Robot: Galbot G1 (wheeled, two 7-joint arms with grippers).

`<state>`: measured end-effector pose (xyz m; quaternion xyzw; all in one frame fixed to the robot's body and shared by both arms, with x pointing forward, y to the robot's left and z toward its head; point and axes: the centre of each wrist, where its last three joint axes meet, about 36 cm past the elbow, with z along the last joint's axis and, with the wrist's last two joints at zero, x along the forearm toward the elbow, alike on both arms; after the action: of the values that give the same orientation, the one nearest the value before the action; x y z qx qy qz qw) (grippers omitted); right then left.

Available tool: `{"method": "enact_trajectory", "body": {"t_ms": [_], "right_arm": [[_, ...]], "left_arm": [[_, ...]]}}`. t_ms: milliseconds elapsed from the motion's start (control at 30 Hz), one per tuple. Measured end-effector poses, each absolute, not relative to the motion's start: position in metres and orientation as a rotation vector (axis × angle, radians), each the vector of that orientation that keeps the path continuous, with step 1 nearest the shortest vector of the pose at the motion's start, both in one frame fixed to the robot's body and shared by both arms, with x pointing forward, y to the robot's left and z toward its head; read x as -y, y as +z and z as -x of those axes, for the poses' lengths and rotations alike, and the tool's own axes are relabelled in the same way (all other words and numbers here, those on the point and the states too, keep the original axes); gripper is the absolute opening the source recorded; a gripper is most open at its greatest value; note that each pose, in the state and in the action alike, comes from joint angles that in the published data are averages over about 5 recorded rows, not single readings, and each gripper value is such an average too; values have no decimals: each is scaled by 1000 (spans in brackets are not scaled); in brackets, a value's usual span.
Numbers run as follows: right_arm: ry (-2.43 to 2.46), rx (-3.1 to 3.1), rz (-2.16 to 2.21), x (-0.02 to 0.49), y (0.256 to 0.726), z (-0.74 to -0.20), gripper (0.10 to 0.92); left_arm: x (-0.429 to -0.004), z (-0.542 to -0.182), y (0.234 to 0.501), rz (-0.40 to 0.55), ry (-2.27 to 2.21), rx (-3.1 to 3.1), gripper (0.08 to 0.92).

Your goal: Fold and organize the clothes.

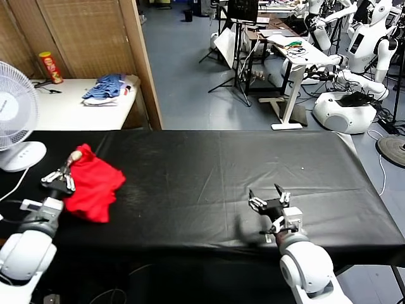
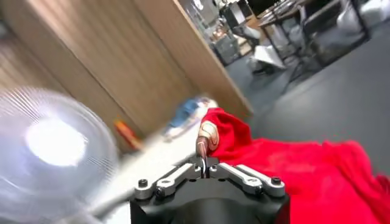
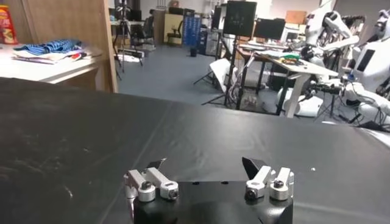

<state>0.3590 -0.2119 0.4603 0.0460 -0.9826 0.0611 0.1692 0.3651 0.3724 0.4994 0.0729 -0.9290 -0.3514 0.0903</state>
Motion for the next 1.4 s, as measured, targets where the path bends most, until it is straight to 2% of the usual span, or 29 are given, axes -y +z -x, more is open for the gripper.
{"method": "enact_trajectory", "body": {"t_ms": [133, 333, 533, 633, 767, 867, 967, 1267, 1333, 1400], "right_arm": [[180, 2780, -131, 211, 457, -355, 798], [178, 2764, -146, 216, 454, -349, 798], [134, 2737, -277, 216, 451, -348, 798], [101, 2712, -384, 212, 450, -351, 798], [9, 2670, -491, 201, 447, -358, 798], [-95, 2631, -549, 186, 444, -369, 798], [-194, 2589, -601, 165, 440, -386, 798], [-366, 2451, -734, 97, 420, -440, 798], [-384, 2426, -754, 84, 417, -448, 788], [-391, 2407, -765, 74, 413, -454, 743]], "left_arm": [[-337, -357, 492, -78, -789, 2831, 147], [-270, -352, 449, 147, -354, 2823, 147], [-217, -355, 418, 300, -139, 2843, 161], [-207, -354, 415, 384, -105, 2847, 268], [-204, -350, 421, 475, -75, 2864, 499], [-207, -347, 430, 504, -50, 2888, 660], [-212, -343, 442, 505, -46, 2927, 766], [-228, -327, 466, 433, -62, 3000, 798], [-230, -323, 468, 411, -62, 3007, 798], [-233, -319, 469, 388, -60, 3013, 798]]}}
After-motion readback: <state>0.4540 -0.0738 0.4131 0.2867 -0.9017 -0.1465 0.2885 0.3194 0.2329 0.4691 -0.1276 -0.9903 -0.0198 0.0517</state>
